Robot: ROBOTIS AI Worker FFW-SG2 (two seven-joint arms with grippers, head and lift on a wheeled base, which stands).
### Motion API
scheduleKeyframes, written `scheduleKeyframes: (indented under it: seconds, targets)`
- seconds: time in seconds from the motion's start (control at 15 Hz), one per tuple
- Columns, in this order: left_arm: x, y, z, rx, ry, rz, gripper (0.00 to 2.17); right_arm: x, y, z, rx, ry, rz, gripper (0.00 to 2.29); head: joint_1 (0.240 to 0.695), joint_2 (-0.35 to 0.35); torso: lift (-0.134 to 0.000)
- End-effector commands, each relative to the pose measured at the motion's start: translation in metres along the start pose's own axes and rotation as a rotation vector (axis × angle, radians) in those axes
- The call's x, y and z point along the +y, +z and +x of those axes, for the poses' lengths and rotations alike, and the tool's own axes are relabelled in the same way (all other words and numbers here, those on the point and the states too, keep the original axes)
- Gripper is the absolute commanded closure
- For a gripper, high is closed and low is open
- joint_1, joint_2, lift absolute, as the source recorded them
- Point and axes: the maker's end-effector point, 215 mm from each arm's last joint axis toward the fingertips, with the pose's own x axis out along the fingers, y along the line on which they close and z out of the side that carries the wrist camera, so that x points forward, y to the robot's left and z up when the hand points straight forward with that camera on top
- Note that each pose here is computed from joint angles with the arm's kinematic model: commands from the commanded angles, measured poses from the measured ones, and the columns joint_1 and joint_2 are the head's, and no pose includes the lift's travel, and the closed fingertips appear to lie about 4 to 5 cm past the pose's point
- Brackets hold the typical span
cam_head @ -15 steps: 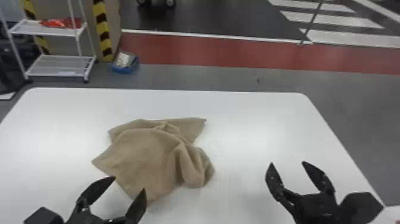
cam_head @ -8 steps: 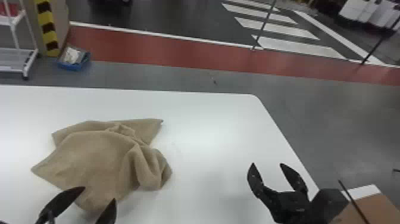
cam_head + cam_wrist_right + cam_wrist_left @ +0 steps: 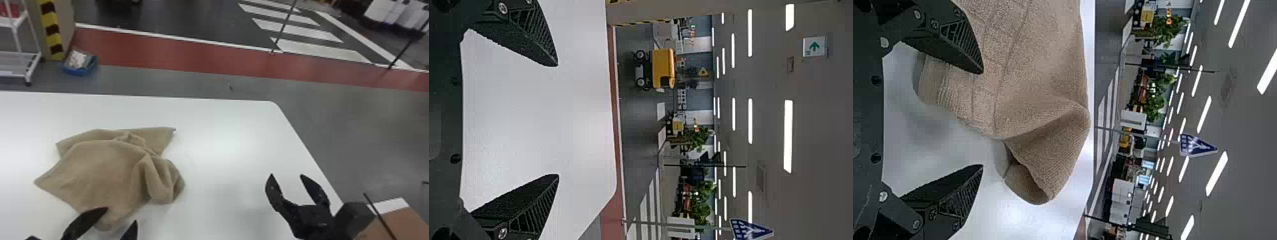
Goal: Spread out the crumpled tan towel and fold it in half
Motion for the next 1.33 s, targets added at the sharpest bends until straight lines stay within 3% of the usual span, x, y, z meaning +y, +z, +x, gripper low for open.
scheduleKeyframes:
  seconds: [0.0, 0.2, 0.4, 0.67, 0.87, 1.0, 1.13, 1.27]
  targets:
    - [-0.002, -0.002, 0.001, 0.009, 0.001, 0.013, 0.37, 0.001, 0.000, 0.000, -0.001, 0.000, 0.005, 0.09, 0.695, -0.350, -0.120]
    - [-0.003, -0.002, 0.002, 0.012, 0.007, 0.039, 1.12, 0.004, 0.001, 0.001, -0.004, 0.006, 0.008, 0.09, 0.695, -0.350, -0.120]
    - [0.006, 0.023, -0.004, -0.030, 0.020, 0.060, 1.85, 0.007, 0.001, 0.001, -0.005, 0.012, 0.011, 0.09, 0.695, -0.350, -0.120]
    - [0.027, 0.089, -0.018, -0.115, 0.032, 0.121, 1.89, 0.010, -0.001, 0.002, 0.004, 0.016, 0.014, 0.09, 0.695, -0.350, -0.120]
    - [0.045, 0.128, -0.041, -0.005, -0.052, 0.045, 1.89, 0.016, -0.001, 0.004, 0.002, 0.026, 0.017, 0.09, 0.695, -0.350, -0.120]
    - [0.059, 0.145, -0.058, 0.023, -0.044, 0.040, 1.89, 0.023, 0.000, 0.005, 0.001, 0.045, 0.012, 0.09, 0.695, -0.350, -0.120]
    - [0.080, 0.144, -0.070, 0.048, -0.014, 0.017, 1.89, 0.048, 0.000, 0.007, 0.000, 0.121, -0.056, 0.09, 0.695, -0.330, -0.120]
    - [0.092, 0.137, -0.076, 0.067, 0.008, -0.008, 1.89, 0.103, 0.002, 0.009, -0.018, 0.273, -0.228, 0.09, 0.695, -0.275, -0.120]
